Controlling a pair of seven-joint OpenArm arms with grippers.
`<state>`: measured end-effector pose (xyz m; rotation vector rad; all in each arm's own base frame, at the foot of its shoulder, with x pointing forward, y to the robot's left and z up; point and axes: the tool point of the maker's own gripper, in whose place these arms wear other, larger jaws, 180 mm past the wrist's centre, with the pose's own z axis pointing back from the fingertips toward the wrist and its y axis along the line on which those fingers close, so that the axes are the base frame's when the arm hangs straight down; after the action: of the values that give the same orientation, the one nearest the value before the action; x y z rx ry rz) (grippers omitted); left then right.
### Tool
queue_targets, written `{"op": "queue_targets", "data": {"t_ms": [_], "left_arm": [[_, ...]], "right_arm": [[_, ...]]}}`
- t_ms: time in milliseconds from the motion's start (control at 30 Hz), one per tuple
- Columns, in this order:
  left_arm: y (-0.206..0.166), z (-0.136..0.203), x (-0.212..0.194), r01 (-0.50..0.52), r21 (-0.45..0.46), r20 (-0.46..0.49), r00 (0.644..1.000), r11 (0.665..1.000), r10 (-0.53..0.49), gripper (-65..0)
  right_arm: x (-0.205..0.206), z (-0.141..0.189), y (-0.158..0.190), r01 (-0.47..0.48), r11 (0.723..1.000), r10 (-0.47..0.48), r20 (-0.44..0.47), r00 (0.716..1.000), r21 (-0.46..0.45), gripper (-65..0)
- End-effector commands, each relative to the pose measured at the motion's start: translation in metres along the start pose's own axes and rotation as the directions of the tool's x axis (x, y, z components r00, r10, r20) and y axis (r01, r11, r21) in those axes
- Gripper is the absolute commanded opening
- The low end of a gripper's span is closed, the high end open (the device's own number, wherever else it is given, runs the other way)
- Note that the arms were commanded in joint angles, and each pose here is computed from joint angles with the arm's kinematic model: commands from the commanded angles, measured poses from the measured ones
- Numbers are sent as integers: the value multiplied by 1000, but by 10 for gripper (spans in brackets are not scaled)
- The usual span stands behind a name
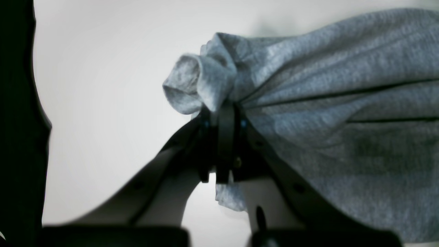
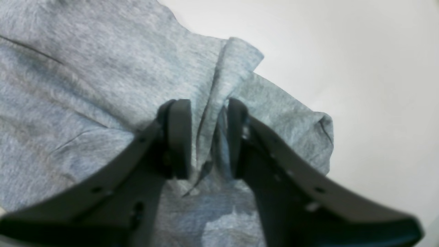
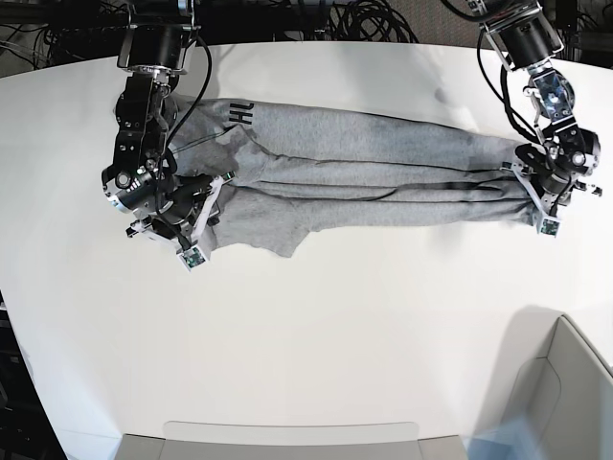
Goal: Fold the T-shirt properly
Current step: 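Hold the strip ends with both grippers and adjust the right gripper's grip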
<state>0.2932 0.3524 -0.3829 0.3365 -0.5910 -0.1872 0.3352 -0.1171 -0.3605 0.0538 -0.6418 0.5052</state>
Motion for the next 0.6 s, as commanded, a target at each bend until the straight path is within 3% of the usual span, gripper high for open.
{"op": "queue_targets", "data": {"t_ms": [0,100,300,567], "left_arm": [[14,5,15,3,34,44,999,999,-5,-650],[14,5,15,2,33,45,999,999,-4,-650],[13,5,15,1,30,46,999,1000,-2,-650],[13,5,15,2,31,45,999,1000,-3,-650]], "right_arm": [[18,5,-6,-6,1000,7,56,998,-16,-531],[21,5,-7,-6,1000,7,59,998,-17,-650],[13,-2,-3,-21,1000,20,22,1000,3,-650],[43,44,6,-69,995,80,162,984,-73,-650]]}}
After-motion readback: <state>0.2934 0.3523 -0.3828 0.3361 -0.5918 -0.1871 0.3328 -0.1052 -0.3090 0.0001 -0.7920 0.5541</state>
